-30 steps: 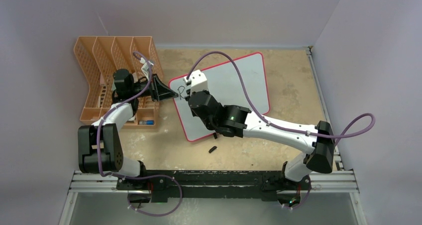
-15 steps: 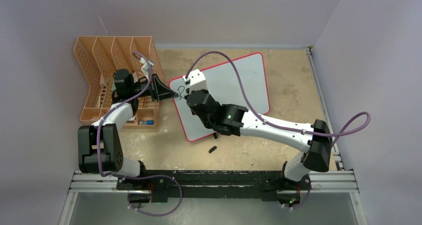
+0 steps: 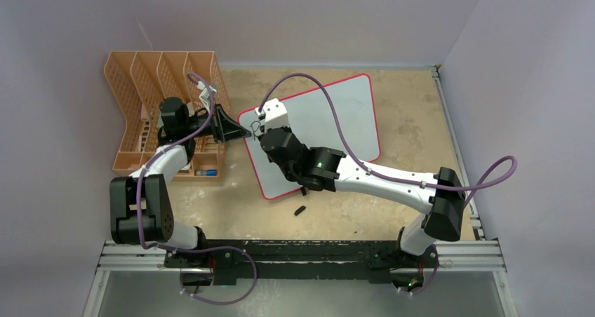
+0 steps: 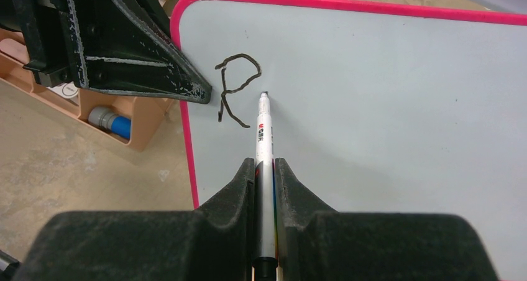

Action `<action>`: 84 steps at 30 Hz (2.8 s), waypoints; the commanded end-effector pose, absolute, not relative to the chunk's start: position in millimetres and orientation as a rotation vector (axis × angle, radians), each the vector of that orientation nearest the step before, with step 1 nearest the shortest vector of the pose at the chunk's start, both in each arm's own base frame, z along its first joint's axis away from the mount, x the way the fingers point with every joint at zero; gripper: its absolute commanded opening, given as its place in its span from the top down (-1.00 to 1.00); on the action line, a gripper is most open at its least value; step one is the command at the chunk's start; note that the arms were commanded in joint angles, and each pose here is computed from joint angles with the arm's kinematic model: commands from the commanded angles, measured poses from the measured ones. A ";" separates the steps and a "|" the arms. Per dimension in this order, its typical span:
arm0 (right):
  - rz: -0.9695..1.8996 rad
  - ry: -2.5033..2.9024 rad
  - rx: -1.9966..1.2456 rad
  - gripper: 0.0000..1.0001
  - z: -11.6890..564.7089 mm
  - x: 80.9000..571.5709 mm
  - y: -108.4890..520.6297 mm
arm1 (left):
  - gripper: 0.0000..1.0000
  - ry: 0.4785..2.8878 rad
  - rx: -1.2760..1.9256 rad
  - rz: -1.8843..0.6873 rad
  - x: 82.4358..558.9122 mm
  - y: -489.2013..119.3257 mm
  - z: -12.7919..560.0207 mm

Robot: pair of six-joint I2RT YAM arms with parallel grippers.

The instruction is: Write a sentence on the whiteboard

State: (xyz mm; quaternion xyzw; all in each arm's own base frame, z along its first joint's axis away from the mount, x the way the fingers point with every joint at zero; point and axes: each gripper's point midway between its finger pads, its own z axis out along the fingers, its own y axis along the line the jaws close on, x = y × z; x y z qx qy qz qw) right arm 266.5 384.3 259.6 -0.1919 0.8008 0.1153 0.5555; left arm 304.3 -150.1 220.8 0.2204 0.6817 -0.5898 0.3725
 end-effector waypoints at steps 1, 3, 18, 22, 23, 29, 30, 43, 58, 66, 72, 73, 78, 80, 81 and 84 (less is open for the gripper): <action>0.294 1.852 -0.402 1.00 278.9 275.5 387.2 | 1.00 1.706 0.652 -1.509 297.6 -157.9 229.3; 0.292 1.852 -0.394 1.00 279.9 276.2 386.1 | 1.00 1.706 0.651 -1.508 297.7 -157.7 229.1; 0.339 1.828 -0.369 1.00 298.1 269.8 374.9 | 1.00 1.713 0.638 -1.496 300.5 -157.4 228.4; 0.343 1.838 -0.374 1.00 294.7 266.8 371.7 | 1.00 1.713 0.636 -1.493 300.8 -157.3 228.7; 0.345 1.841 -0.376 1.00 294.1 266.0 371.2 | 1.00 1.713 0.637 -1.492 300.9 -157.2 228.8; 0.358 1.865 -0.406 1.00 286.8 261.2 373.8 | 1.00 1.716 0.634 -1.493 300.9 -157.3 228.2; 0.363 1.870 -0.413 1.00 284.9 260.5 375.1 | 1.00 1.714 0.634 -1.491 300.9 -157.2 228.6; 0.335 1.899 -0.429 1.00 273.5 261.5 378.7 | 1.00 1.715 0.634 -1.493 300.8 -157.2 228.3; 0.321 1.906 -0.408 1.00 270.0 265.7 383.4 | 1.00 1.713 0.637 -1.494 300.6 -157.3 228.8; 0.321 1.907 -0.394 1.00 271.5 265.7 381.1 | 1.00 1.714 0.638 -1.496 300.2 -157.3 228.5; 0.317 1.896 -0.386 1.00 275.9 267.4 380.6 | 1.00 1.714 0.638 -1.495 300.1 -157.3 228.4; 0.314 1.897 -0.390 1.00 275.5 267.1 380.6 | 1.00 1.714 0.638 -1.496 299.9 -157.4 228.3; 0.304 1.922 -0.406 1.00 267.4 265.4 380.7 | 1.00 1.713 0.638 -1.494 300.3 -157.3 228.6; 0.292 1.933 -0.408 1.00 262.9 265.0 378.7 | 1.00 1.714 0.637 -1.493 300.5 -157.3 228.6; 0.288 1.937 -0.406 1.00 261.3 264.9 377.6 | 1.00 1.715 0.636 -1.495 300.3 -157.3 228.2; 0.281 1.943 -0.408 1.00 259.1 264.1 375.4 | 1.00 1.713 0.639 -1.493 300.4 -157.3 228.7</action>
